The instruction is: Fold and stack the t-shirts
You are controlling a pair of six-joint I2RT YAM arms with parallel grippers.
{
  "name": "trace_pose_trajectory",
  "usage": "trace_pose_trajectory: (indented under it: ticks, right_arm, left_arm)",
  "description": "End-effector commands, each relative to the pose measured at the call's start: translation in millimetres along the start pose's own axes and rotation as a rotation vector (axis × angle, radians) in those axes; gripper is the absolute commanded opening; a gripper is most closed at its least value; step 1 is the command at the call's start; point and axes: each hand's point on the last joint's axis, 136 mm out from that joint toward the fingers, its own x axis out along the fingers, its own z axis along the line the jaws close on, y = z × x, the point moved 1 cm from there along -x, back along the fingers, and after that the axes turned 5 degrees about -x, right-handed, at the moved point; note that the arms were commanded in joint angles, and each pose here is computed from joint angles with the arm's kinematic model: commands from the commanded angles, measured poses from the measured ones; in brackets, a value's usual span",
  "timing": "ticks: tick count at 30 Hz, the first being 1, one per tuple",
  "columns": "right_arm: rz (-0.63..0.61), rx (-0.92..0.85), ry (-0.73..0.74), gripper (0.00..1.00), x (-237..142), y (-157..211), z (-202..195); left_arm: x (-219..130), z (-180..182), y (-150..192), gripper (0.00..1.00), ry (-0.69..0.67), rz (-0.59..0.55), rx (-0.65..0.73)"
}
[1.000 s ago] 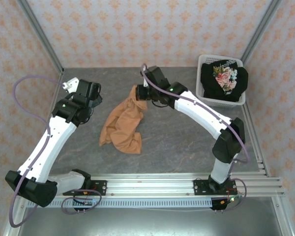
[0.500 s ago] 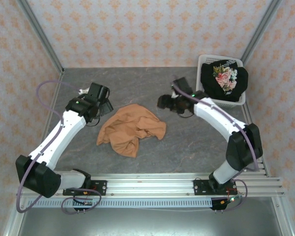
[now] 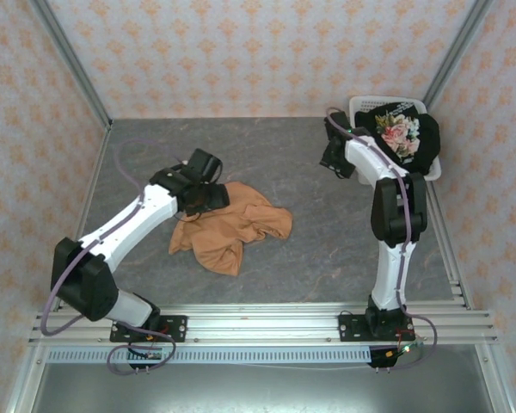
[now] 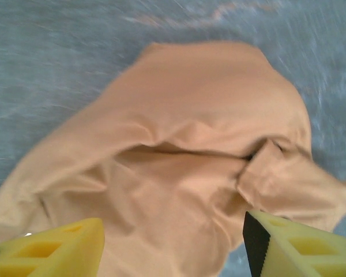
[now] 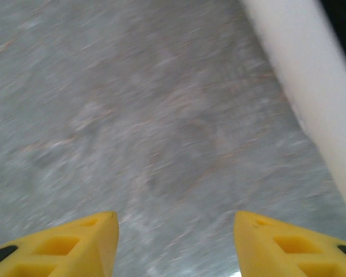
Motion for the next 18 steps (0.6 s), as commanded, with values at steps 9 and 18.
trace_pose_trajectory:
  ticks: [9, 18]
  right_arm:
    - [0.011, -0.236, -0.306, 0.69, -86.7, 62.4, 60.4]
    - [0.222, -0.55, -0.428, 0.77, -83.5, 213.6, 110.7]
  left_arm:
    - [25.2, 11.6, -16.9, 0.82, -0.275, 0.003, 0.079]
    - [56.6, 42.5, -35.6, 0.81, -0.379, 0.096, 0.081]
